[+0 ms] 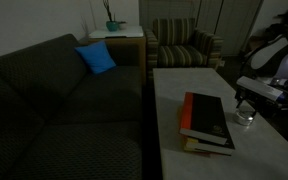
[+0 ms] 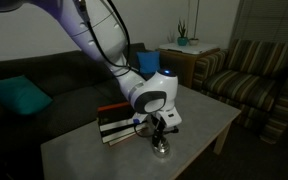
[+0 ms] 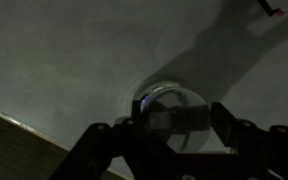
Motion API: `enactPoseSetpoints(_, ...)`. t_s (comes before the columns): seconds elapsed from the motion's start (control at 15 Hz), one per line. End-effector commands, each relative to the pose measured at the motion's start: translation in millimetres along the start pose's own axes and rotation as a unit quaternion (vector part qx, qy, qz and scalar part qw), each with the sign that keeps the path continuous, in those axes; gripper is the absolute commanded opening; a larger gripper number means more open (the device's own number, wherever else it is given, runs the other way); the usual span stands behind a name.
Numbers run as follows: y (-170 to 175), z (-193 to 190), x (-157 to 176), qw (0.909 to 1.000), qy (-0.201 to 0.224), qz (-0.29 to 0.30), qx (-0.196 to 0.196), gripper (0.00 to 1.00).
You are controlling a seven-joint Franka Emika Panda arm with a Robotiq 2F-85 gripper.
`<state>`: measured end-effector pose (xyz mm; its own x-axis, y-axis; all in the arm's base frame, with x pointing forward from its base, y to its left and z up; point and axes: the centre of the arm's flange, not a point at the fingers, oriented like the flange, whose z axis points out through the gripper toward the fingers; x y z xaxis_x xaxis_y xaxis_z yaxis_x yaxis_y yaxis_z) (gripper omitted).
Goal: Place the lid on the silver container
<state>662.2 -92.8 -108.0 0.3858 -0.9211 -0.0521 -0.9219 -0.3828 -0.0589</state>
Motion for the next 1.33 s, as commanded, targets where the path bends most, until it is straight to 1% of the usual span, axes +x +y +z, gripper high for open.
enactPoseSetpoints(0.0,-3.3,13.7,7.5,0.9997,-0.016,0.019,0.004,0.44)
enactPoseSetpoints(0.2,-3.1,9.2,4.7,0.9997,-0.012,0.021,0.009,0.44)
enactPoseSetpoints(0.53,5.3,-4.9,-1.6,0.9998,-0.004,0.008,0.018,0.44)
enactPoseSetpoints(1.07,16.1,-11.3,7.1,0.9990,0.014,0.009,0.042,0.44)
enactPoseSetpoints(1.27,15.0,-11.5,16.4,0.9989,0.003,-0.010,0.046,0.44)
